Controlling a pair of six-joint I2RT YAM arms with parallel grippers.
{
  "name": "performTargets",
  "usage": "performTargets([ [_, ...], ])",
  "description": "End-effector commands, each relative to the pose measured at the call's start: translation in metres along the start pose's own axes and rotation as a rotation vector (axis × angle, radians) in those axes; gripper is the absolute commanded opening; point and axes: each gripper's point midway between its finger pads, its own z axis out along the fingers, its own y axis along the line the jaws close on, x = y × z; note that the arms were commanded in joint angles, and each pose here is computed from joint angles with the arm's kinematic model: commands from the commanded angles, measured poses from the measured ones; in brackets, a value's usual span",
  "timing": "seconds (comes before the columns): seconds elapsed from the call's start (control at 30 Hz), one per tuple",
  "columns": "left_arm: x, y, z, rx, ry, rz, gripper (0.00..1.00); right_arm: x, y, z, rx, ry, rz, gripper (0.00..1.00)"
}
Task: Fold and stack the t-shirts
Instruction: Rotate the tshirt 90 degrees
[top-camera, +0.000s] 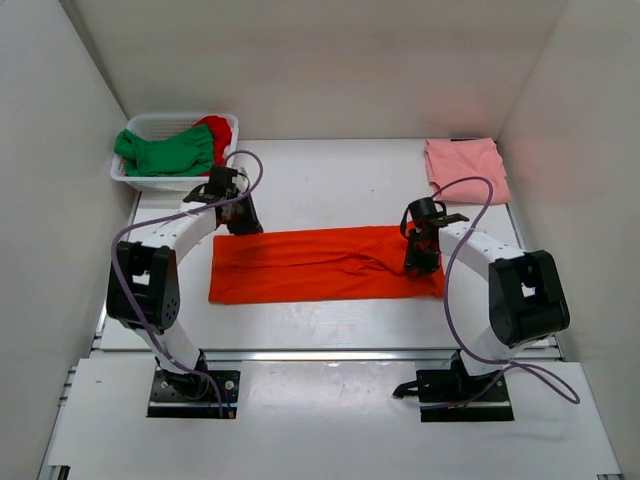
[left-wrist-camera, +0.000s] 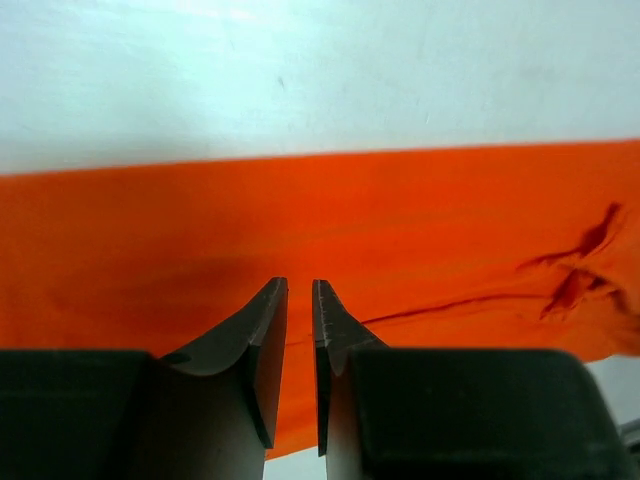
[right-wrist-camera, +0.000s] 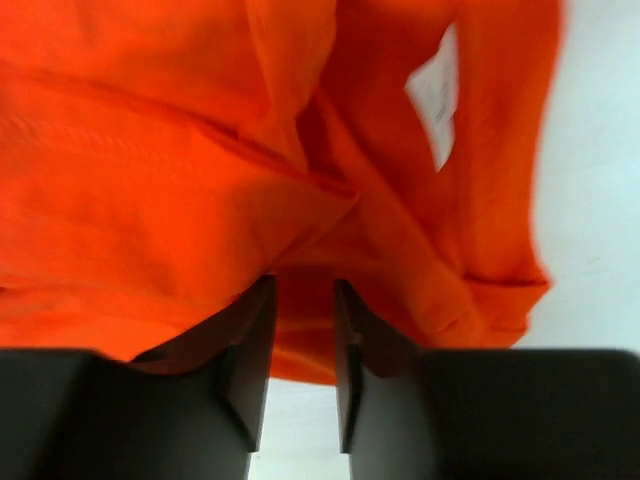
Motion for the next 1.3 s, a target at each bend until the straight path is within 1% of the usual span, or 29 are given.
performTargets([
  [0.0,0.038,0.007,0.016,-0.035,0.134,0.010,0.28,0.016,0.005,0.004,-0.012,0.047,0.045,0.25],
  [0.03,0.047,0.015,0.021,-0.062,0.171,-0.003,0.28,0.018,0.003,0.007,-0.007,0.063,0.034,0.21],
  [0.1,0.066,0.023,0.025,-0.092,0.250,-0.012,0.27,0.016,-0.001,0.011,0.002,0.077,0.033,0.20],
  [0.2,0.092,0.043,0.023,-0.192,0.362,-0.012,0.26,-0.014,-0.003,0.020,0.000,0.047,0.026,0.22],
  [0.23,0.098,0.046,0.021,-0.210,0.383,-0.011,0.27,-0.015,-0.002,0.028,0.000,0.074,0.021,0.23],
  [0.27,0.103,0.047,0.020,-0.215,0.396,-0.006,0.27,-0.037,0.001,0.026,-0.013,0.040,0.023,0.23],
  [0.33,0.110,0.044,0.016,-0.223,0.426,0.022,0.27,-0.055,0.007,0.044,0.002,0.072,-0.001,0.23],
  [0.43,0.134,0.038,0.014,-0.230,0.521,0.073,0.26,-0.116,0.042,0.054,-0.059,0.043,-0.035,0.23],
  [0.47,0.137,0.032,0.013,-0.216,0.540,0.090,0.25,-0.109,0.049,0.071,-0.068,0.105,-0.062,0.23],
  [0.53,0.161,0.021,0.009,-0.204,0.617,0.157,0.24,-0.157,0.084,0.065,-0.140,0.036,-0.106,0.22],
  [0.57,0.170,0.013,0.007,-0.189,0.644,0.192,0.23,-0.146,0.092,0.087,-0.146,0.103,-0.127,0.22],
  [0.6,0.182,0.008,0.004,-0.170,0.684,0.207,0.22,-0.174,0.114,0.069,-0.211,0.050,-0.153,0.22],
  [0.63,0.198,0.000,0.001,-0.141,0.733,0.231,0.22,-0.200,0.132,0.070,-0.260,-0.005,-0.174,0.21],
  [0.67,0.209,-0.013,-0.004,-0.075,0.775,0.241,0.22,-0.208,0.155,0.072,-0.337,-0.008,-0.199,0.22],
  [0.7,0.219,-0.028,-0.007,0.005,0.817,0.243,0.22,-0.195,0.167,0.089,-0.383,0.043,-0.229,0.23],
  [0.77,0.236,-0.053,-0.014,0.136,0.888,0.274,0.22,-0.208,0.190,0.072,-0.501,-0.008,-0.251,0.25],
  [0.8,0.232,-0.070,-0.018,0.212,0.895,0.284,0.22,-0.216,0.197,0.060,-0.526,-0.052,-0.283,0.27],
  [0.83,0.229,-0.076,-0.018,0.223,0.891,0.291,0.21,-0.219,0.198,0.061,-0.508,-0.078,-0.297,0.29],
  [0.9,0.193,-0.097,-0.012,0.251,0.782,0.279,0.22,-0.248,0.191,0.022,-0.437,-0.222,-0.326,0.36],
  [0.97,0.135,-0.115,-0.013,0.306,0.619,0.229,0.22,-0.259,0.185,-0.008,-0.433,-0.289,-0.341,0.42],
  [1.0,0.102,-0.127,-0.017,0.352,0.541,0.197,0.23,-0.268,0.181,-0.031,-0.431,-0.346,-0.339,0.49],
  [1.03,0.075,-0.140,-0.020,0.377,0.469,0.190,0.23,-0.279,0.175,-0.070,-0.418,-0.428,-0.338,0.62],
  [1.07,0.053,-0.140,-0.017,0.382,0.418,0.173,0.24,-0.272,0.166,-0.066,-0.393,-0.417,-0.329,0.71],
  [1.1,0.027,-0.146,-0.014,0.393,0.360,0.152,0.25,-0.264,0.155,-0.086,-0.386,-0.425,-0.320,0.74],
  [1.13,0.003,-0.151,-0.006,0.401,0.317,0.128,0.24,-0.265,0.148,-0.116,-0.380,-0.481,-0.307,0.75],
  [1.17,-0.017,-0.160,-0.007,0.423,0.274,0.127,0.25,-0.246,0.136,-0.101,-0.346,-0.430,-0.277,0.74],
  [1.2,-0.016,-0.155,0.016,0.415,0.306,0.100,0.23,-0.213,0.127,-0.100,-0.352,-0.379,-0.260,0.73],
  [1.23,-0.035,-0.167,0.017,0.441,0.267,0.106,0.23,-0.208,0.128,-0.128,-0.392,-0.442,-0.250,0.70],
  [1.27,-0.029,-0.161,0.041,0.418,0.302,0.094,0.23,-0.170,0.127,-0.100,-0.405,-0.364,-0.235,0.69],
])
